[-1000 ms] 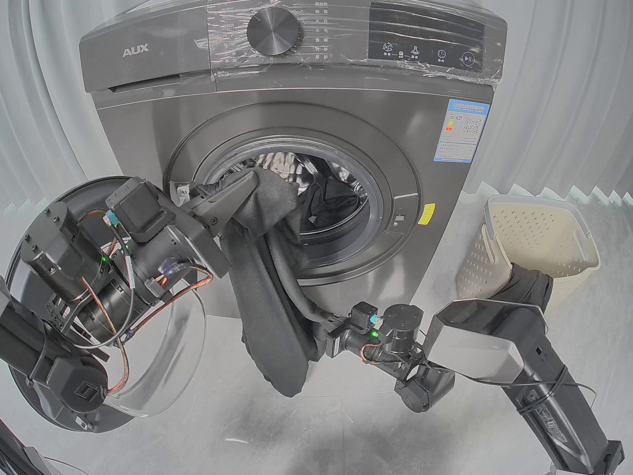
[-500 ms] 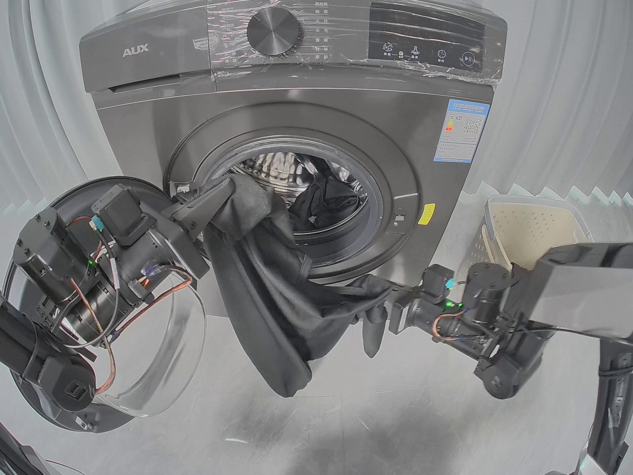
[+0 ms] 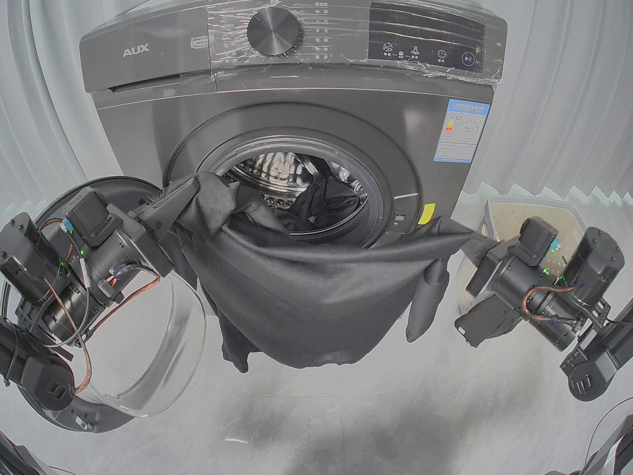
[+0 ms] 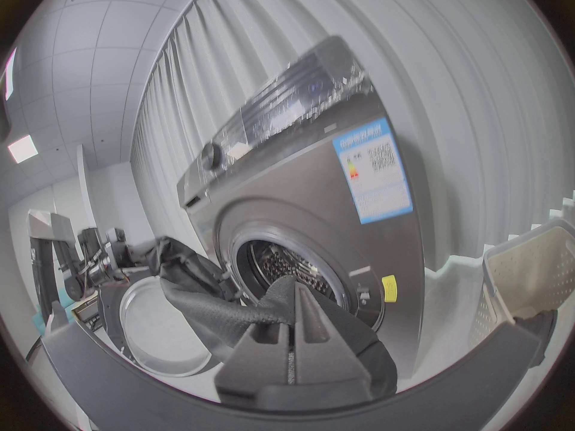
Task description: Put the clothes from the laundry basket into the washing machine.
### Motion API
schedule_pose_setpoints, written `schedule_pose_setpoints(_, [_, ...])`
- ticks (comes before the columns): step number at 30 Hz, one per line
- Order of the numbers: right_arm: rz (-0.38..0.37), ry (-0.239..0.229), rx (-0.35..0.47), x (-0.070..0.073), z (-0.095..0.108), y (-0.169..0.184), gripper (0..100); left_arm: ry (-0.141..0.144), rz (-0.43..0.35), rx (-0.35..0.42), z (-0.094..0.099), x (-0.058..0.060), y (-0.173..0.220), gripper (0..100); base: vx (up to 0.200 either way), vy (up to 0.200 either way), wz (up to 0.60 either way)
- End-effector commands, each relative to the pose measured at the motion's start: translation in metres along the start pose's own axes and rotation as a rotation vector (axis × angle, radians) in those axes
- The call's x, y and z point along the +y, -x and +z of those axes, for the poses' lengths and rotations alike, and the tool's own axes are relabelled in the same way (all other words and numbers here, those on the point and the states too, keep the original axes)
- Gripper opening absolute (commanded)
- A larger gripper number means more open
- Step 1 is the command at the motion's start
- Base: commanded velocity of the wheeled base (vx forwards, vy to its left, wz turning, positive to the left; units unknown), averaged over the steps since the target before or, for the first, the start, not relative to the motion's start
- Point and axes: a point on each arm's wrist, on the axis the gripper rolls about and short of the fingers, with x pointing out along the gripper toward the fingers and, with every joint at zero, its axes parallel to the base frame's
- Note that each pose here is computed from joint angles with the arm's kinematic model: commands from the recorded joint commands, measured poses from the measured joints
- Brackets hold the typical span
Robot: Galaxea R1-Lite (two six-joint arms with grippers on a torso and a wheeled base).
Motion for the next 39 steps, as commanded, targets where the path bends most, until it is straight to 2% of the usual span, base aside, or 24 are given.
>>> schedule_pose_setpoints(1, [0.005, 0.003, -0.114, 0.005, 0.032, 0.011, 0, -0.008, 0.018, -0.001, 0.002, 0.004, 0.004, 0, 0.0, 0.0, 0.0])
schedule_pose_setpoints(11, [-0.043, -0.005, -0.207, 0.009, 0.046, -0.001, 0, -0.007, 0.066, 0.048, -0.008, 0.01, 0.014, 0, 0.0, 0.0, 0.0])
schedule_pose_setpoints(20, [-0.05, -0.002, -0.227, 0.007, 0.051, -0.001, 0, -0.025, 0.123, 0.006, 0.002, 0.025, 0.014, 0, 0.0, 0.0, 0.0])
schedule_pose_setpoints(39, [-0.054, -0.006, -0.245, 0.009, 0.054, -0.005, 0, -0.025, 0.125, 0.001, 0.005, 0.024, 0.017, 0, 0.0, 0.0, 0.0])
